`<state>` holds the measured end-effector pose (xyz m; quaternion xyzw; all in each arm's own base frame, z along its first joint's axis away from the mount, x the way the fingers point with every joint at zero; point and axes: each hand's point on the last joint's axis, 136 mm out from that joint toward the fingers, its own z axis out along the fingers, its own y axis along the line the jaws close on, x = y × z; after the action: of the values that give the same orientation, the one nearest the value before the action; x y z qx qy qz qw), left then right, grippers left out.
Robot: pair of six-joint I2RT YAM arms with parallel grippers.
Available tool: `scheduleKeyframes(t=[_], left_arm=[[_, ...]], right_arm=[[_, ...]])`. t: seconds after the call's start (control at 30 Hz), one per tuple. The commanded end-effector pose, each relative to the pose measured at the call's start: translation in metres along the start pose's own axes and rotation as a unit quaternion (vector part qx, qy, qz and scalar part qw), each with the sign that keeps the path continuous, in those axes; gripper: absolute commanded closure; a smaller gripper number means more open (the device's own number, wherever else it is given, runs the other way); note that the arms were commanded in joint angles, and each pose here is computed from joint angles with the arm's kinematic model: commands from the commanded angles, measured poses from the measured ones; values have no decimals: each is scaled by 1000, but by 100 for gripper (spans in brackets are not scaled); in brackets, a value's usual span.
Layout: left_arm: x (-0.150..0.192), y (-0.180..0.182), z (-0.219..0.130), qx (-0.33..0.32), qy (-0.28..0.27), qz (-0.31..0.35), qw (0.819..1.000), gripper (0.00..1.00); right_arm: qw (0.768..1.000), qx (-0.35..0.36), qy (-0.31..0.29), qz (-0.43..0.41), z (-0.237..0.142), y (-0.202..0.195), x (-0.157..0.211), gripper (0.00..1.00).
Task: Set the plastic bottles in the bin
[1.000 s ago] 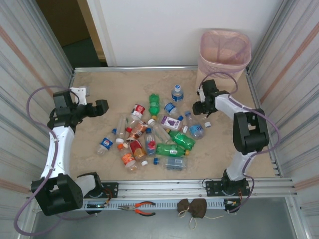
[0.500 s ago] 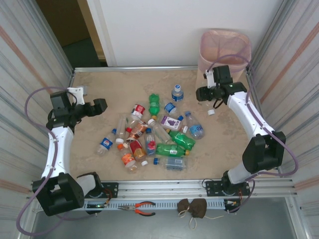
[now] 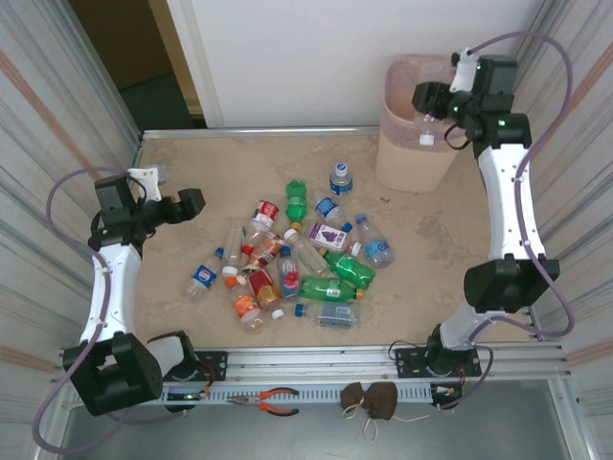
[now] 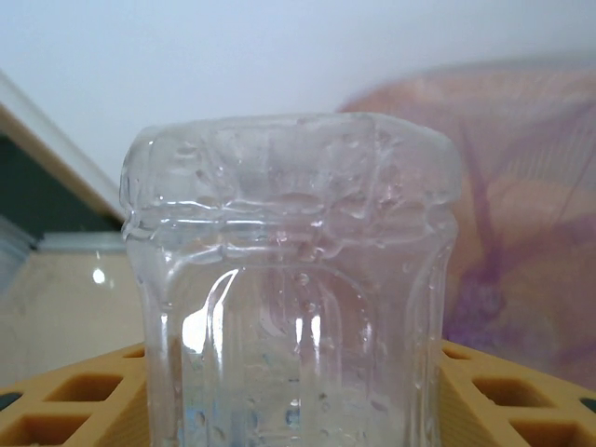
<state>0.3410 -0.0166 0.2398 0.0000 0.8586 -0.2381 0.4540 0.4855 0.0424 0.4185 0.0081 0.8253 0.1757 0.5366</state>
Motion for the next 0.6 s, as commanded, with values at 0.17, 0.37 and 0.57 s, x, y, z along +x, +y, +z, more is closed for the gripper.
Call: scheduleKeyframes(t=[0.17,0.37,0.57], left_arm=[[0,-1,1,11,-7,-9,1000,4],[4,2,4,11,-2,-17,1000,5],[7,6,6,3,5,-20,1000,5]], right_arm=[[996,-13,-51,69,51,-29,-45,43],[995,11,-47,84,99,-59,-42,44],[995,30,-24,97,143,-81,-16,47]])
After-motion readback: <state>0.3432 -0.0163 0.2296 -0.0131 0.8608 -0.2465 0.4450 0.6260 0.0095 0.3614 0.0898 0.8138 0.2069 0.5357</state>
